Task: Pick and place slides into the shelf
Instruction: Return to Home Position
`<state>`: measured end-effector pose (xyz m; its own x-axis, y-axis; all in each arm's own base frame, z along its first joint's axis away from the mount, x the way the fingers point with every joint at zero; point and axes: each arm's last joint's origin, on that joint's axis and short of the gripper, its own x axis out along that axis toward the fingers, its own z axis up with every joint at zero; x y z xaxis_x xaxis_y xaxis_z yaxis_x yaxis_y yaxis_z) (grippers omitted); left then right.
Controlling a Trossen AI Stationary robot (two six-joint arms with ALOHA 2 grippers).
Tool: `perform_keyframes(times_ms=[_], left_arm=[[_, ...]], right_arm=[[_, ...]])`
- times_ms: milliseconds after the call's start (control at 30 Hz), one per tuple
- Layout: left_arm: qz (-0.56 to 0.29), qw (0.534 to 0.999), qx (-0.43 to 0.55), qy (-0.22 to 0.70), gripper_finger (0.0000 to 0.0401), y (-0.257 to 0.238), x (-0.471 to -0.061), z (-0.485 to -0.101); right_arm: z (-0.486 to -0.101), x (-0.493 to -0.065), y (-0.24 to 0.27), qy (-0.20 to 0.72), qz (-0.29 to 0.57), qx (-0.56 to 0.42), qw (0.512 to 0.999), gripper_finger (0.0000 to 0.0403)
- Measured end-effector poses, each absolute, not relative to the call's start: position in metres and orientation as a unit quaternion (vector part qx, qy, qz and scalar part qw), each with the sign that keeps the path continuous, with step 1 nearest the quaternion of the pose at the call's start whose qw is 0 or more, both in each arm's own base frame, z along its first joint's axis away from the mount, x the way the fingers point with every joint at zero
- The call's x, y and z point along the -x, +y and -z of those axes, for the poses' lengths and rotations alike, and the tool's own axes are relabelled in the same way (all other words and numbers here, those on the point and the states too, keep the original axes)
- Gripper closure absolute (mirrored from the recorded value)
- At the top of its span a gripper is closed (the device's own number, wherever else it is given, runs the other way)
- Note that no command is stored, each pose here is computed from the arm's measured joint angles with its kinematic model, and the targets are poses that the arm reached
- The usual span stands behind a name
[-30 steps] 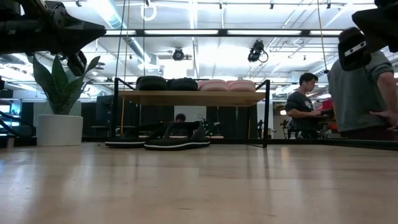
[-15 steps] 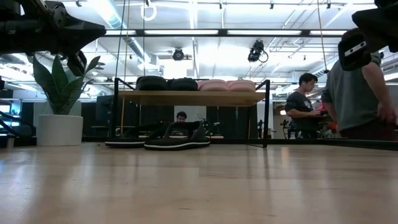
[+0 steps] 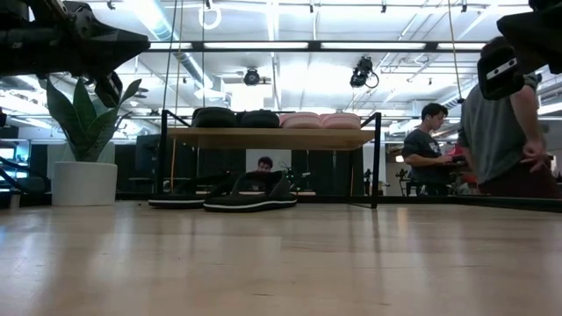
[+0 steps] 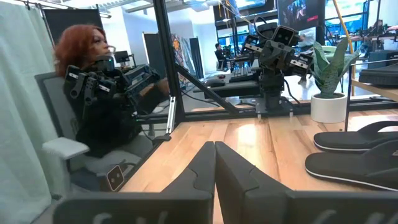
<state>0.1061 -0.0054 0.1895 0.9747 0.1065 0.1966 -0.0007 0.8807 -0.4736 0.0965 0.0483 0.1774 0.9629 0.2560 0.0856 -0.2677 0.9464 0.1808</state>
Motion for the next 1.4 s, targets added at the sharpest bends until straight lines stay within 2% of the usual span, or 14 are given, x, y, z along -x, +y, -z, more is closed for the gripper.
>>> perform_keyframes(times_ms=[300,667,1033,1400], left_arm=[[-0.028,0.964,0.243,-0.109,0.0378,-0.0054,-0.1061,-0.1897],[-0.028,0.964,0.243,-0.109,0.0365,-0.0054,-0.1061,-0.1897],[-0.028,0.964,0.243,-0.109,0.0380,-0.0054,-0.1061,-0.1897],[-0.028,0.964,0.243,-0.109,0.0365,-0.0054,-0.1061,-0.1897]], right_arm=[[-0.1774,-0.0965,0.0483,-0.030,-0.133,-0.096,0.986,0.0389],[-0.1774,-0.0965,0.0483,-0.030,-0.133,-0.096,0.986,0.0389],[-0.1774,-0.0965,0.0483,-0.030,-0.133,-0.096,0.986,0.0389],[-0.1774,-0.0965,0.0483,-0.030,-0.133,-0.096,0.986,0.0389]])
